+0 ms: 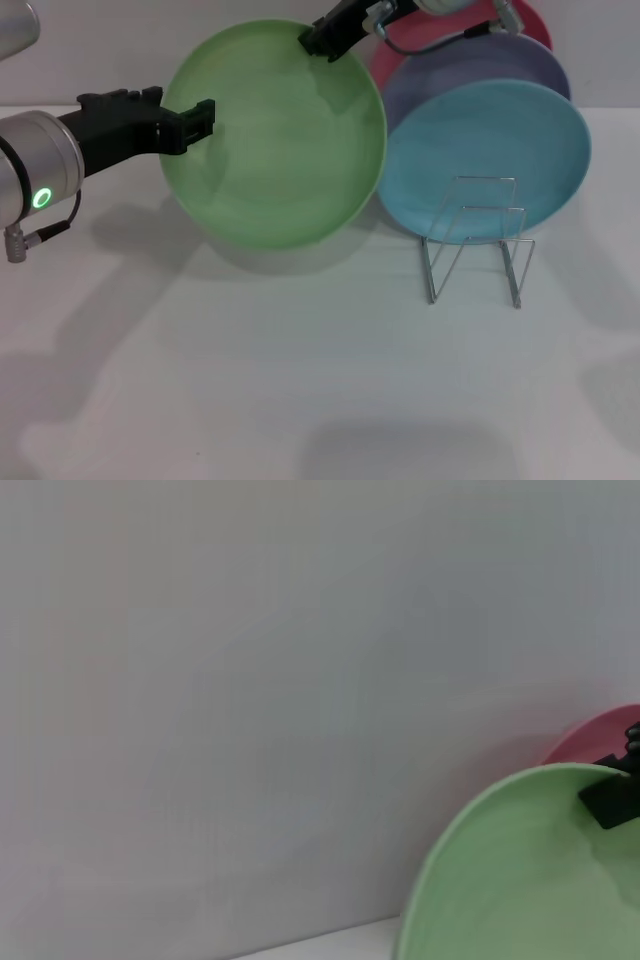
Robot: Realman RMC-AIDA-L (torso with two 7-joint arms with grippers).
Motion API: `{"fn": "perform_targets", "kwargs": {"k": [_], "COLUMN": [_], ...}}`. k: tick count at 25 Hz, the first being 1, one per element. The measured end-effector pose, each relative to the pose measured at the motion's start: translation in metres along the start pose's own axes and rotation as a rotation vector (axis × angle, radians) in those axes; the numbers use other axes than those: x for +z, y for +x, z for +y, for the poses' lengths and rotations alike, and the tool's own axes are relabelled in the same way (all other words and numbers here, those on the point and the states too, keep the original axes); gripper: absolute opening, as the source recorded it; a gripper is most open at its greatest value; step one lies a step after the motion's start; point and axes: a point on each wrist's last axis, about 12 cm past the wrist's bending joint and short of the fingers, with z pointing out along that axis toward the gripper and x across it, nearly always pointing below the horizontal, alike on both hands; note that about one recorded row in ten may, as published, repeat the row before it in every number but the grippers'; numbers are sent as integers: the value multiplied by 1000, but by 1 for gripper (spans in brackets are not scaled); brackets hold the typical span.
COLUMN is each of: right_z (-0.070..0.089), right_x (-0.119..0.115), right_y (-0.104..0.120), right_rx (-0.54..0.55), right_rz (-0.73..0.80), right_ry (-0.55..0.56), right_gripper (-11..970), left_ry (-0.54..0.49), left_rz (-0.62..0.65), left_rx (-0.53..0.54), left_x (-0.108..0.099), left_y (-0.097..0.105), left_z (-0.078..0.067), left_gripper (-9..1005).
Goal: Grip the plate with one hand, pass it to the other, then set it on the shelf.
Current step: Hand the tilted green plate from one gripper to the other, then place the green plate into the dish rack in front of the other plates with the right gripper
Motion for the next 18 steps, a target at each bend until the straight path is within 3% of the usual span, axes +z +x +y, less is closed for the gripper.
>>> {"fn": "perform_targets", "kwargs": {"k": [7,10,18], "right_z": [0,1,1], "right_x": [-12,-22,-31], "right_y": [-4,-7,-8], "right_rx": [-25,-59,-169], "right_rz": [-18,-17,0], "right_ry": [6,19,44], "right_gripper": [80,64,30], "left_ry": [-38,-82,-136], "left_rz": [-29,-66,-134], "left_rx": [17,14,20], "left_x": [-6,-11,-13], "left_y": [-3,-5,-8], "left_z": [10,19,27], "left_gripper": [756,760,768]}}
